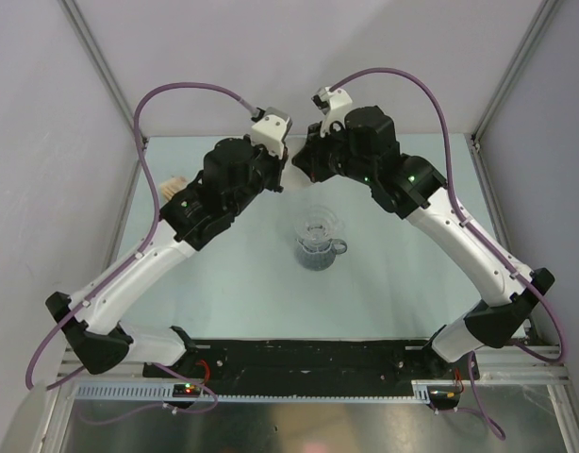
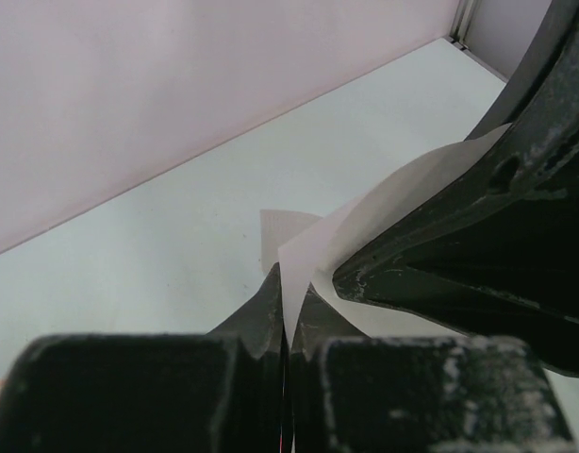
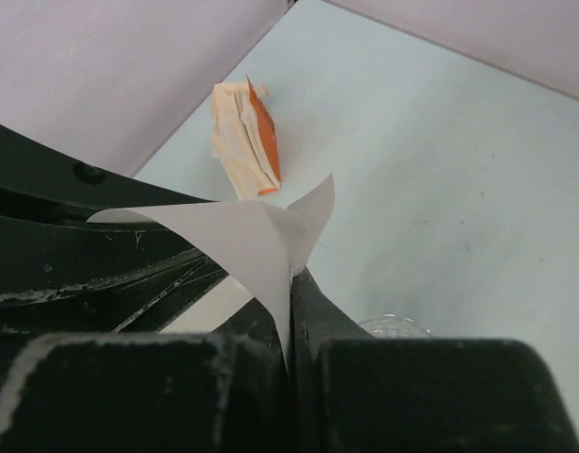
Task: Place the coffee filter in the dripper
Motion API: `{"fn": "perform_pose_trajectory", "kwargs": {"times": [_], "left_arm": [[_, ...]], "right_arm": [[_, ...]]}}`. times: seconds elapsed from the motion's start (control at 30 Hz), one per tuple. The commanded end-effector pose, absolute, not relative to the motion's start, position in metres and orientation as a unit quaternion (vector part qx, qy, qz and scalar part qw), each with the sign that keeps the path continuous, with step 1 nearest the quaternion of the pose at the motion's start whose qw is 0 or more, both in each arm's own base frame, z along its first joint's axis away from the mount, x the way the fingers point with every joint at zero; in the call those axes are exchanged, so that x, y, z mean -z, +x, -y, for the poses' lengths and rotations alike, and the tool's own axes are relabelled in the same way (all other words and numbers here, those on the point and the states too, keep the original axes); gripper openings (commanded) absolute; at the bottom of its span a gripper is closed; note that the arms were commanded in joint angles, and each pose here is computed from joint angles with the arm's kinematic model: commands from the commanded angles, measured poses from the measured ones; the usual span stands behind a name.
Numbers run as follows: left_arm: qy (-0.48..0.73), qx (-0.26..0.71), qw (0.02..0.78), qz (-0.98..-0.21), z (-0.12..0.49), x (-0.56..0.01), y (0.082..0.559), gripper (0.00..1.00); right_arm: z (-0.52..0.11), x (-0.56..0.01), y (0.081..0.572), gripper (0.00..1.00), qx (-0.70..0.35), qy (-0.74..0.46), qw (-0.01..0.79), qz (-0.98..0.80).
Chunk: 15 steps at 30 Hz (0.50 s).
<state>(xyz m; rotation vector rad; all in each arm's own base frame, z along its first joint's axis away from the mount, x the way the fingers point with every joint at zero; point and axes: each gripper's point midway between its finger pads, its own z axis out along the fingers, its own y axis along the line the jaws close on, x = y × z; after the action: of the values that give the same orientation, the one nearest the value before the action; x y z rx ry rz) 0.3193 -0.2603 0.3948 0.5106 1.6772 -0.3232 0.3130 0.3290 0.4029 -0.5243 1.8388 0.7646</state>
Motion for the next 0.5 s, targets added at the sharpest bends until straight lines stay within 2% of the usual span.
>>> {"fn": "perform_pose_trajectory", "kwargs": {"times": [0.0,0.27,0.47], "left_arm": [[0.205,0.165,0.640,-0.722,0.269,-0.407,0.317,0.03],[0.197,0.168,0.636,-0.727,0.273,-0.404,0.320,0.01],[0.176,0.163,0.638,-0.732,0.269,-0.405,0.323,0.14]], "right_arm": [[-0.328,-0.423,0.318,0.00,-0.312,-0.201,0.540,-0.755],[-0.327,-0.425,0.319,0.00,-0.302,-0.189,0.545,-0.759],[-0.319,-0.422,0.325,0.00,-0.288,-0.164,0.548,-0.768]]}}
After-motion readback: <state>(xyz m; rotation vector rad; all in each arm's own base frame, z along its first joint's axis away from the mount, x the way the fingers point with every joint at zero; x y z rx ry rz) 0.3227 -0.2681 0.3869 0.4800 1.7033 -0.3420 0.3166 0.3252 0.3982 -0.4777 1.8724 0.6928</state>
